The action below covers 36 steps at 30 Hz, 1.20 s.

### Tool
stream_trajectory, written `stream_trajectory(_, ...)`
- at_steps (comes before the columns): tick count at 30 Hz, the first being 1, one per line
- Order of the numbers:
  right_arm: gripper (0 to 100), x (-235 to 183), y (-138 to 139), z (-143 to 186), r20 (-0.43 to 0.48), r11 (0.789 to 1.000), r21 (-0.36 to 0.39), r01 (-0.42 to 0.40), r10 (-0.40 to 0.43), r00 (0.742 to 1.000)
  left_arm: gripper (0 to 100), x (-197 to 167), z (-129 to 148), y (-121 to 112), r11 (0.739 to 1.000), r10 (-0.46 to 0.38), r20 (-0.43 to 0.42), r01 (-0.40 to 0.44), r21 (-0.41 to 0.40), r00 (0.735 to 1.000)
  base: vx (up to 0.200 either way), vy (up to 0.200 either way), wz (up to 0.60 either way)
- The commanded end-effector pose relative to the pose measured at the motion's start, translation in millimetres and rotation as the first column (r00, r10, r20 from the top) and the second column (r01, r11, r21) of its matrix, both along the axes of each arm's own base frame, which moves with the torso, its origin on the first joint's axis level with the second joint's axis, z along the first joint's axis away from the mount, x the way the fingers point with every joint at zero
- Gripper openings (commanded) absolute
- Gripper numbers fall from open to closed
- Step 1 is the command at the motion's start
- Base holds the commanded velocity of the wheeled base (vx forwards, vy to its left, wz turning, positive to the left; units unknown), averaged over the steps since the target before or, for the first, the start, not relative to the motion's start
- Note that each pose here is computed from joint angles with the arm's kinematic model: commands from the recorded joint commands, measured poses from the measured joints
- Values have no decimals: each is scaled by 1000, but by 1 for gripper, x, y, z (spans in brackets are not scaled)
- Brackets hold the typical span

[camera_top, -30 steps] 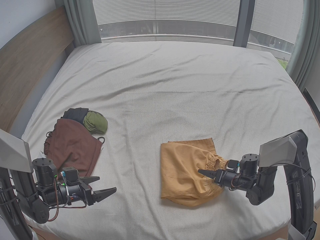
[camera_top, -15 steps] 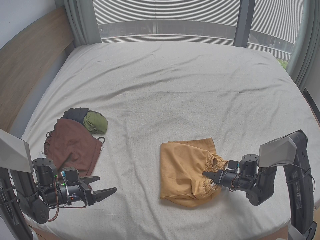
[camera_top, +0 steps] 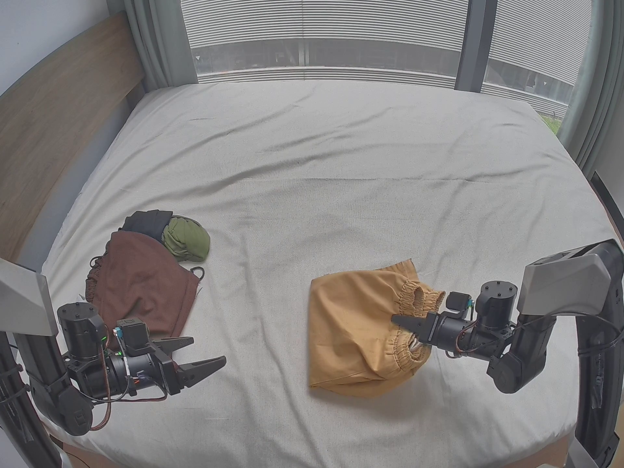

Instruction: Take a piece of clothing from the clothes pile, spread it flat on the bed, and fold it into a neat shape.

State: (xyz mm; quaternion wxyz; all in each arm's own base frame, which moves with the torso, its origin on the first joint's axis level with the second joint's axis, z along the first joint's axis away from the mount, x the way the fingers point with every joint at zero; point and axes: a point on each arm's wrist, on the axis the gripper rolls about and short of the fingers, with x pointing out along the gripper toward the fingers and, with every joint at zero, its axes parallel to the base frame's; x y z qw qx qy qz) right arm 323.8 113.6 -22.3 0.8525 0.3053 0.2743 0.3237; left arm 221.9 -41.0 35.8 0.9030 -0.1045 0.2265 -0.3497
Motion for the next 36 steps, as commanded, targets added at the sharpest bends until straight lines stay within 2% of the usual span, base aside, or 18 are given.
stream_trajectory(1, 0, -3, 11, 39, 103, 998, 41, -39, 34, 994, 100, 1, 4, 1, 1000, 7, 15, -7, -5, 1000, 0, 0, 0)
stream_trajectory(7, 0, -11, 23, 65, 167, 994, 69, -81, 68, 984, 100, 0, 3, 0, 1000, 4, 14, -4, -4, 1000, 0, 0, 0)
stream_trajectory(19, 0, 1, 36, 84, 246, 987, 108, -119, 89, 965, 100, 0, 4, 2, 1000, 11, 14, -11, -4, 1000, 0, 0, 0)
stream_trajectory(36, 0, 27, 51, 106, 272, 983, 131, -132, 92, 958, 100, -1, 1, 1, 1000, 5, -2, -5, -3, 1000, 0, 0, 0)
